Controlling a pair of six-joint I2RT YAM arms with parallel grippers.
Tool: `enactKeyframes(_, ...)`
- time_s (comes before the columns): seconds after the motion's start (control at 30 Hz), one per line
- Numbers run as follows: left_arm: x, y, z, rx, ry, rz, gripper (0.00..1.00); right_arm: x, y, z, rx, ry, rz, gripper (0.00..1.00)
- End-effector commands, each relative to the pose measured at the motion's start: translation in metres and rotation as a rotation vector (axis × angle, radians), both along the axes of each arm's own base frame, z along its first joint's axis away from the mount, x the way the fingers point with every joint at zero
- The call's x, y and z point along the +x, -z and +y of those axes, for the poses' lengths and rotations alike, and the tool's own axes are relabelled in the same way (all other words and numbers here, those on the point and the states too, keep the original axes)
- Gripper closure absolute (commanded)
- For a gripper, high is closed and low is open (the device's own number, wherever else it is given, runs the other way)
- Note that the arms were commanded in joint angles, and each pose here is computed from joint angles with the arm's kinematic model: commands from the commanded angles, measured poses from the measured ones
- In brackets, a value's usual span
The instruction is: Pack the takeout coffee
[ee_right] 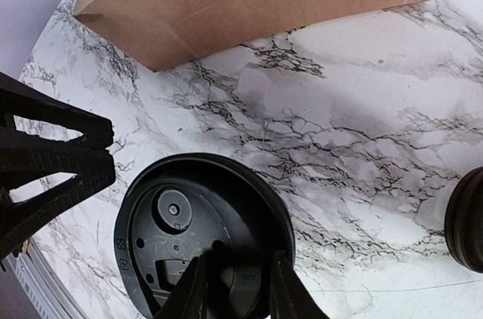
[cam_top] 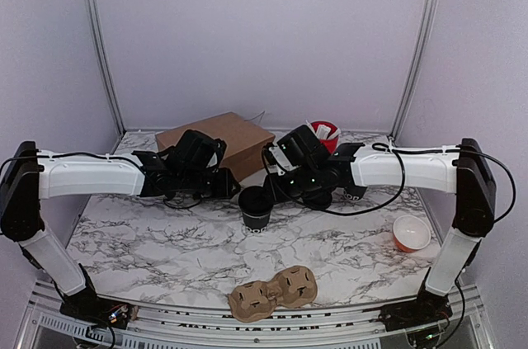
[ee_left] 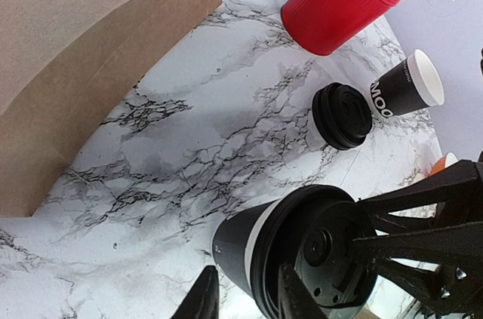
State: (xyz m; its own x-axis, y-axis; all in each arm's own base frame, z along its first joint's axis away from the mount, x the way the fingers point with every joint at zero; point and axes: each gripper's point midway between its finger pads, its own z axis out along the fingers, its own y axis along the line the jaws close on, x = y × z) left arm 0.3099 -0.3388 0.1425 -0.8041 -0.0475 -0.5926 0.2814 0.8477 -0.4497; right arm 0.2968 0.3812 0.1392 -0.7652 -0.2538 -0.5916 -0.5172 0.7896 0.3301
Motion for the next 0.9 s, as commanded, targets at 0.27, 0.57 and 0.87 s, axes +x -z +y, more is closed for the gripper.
enactKeyframes(0.27, -0.009, 0.023, -0.007, 0.011, 0.053, 0.069, 0.74, -0.002, 0.003, 0.005, -0.034, -0.009, -0.005, 0.73)
enactKeyframes(0.57, -0.011, 0.035, -0.005, 0.037, 0.051, 0.092, 0.79, -0.003, 0.004, 0.005, -0.036, -0.013, -0.006, 0.73)
enactKeyframes(0.87, -0.02, 0.066, 0.012, 0.14, 0.042, 0.152, 0.81, -0.007, 0.012, 0.004, -0.049, -0.018, 0.001, 0.73)
